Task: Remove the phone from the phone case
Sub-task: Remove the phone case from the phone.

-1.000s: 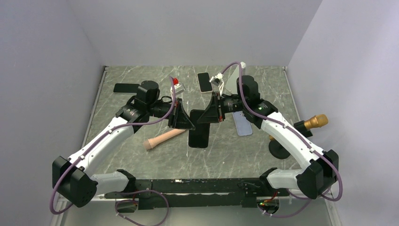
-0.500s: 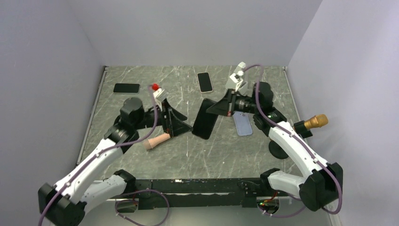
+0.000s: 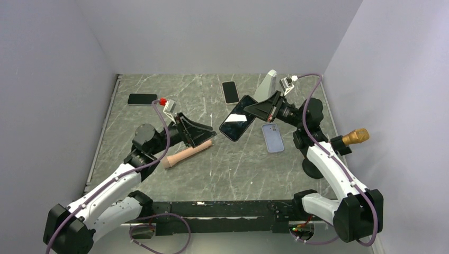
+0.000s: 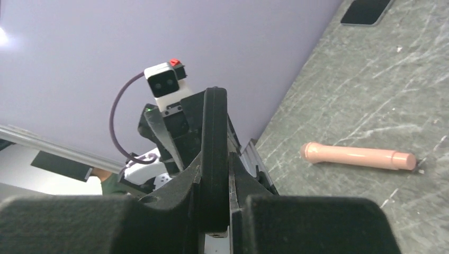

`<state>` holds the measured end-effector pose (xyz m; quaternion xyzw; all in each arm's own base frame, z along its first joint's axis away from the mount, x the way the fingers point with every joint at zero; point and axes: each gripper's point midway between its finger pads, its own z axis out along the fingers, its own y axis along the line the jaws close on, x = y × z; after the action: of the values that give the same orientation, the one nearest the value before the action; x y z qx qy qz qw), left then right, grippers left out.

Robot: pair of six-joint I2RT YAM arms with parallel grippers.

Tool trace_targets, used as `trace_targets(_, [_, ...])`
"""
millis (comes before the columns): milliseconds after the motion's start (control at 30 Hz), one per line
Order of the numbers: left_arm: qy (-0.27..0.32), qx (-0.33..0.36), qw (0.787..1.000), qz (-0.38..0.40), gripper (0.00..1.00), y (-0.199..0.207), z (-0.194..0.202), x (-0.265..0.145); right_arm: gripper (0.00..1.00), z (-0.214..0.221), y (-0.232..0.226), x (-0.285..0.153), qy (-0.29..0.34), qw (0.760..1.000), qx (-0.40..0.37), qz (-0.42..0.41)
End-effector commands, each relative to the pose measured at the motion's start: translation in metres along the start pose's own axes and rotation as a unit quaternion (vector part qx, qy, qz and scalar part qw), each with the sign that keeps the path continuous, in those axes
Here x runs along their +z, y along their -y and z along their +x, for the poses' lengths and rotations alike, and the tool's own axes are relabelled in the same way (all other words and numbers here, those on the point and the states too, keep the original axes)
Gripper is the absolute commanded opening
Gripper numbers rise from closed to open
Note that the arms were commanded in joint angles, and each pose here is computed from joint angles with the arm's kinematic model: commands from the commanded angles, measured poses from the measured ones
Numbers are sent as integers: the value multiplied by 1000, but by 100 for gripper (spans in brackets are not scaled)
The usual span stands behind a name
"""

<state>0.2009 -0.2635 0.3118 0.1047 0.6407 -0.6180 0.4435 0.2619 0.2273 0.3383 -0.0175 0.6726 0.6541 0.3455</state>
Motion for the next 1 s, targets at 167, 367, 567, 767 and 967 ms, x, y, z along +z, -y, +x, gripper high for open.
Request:
trace_targets(167, [19,-9,997,68,58,30,-17,17,0,-11,-45,-5,21,997,-29,-71])
trace_targets(367, [-7,-2,996,90,57,39,-9,27,0,-9,-43,-6,20,997,-32,-67])
trace_targets(567, [-16,0,993,113,36,46,-5,32,0,-6,-41,-7,17,997,-27,-73])
trace_targets(767, [-48,20,988,142,15,53,0,33,0,0,-47,-9,0,996,-26,-91])
trace_targets(967, [-93,52,965,238,4,76,2,23,0,12,-61,-12,-57,990,-19,-130])
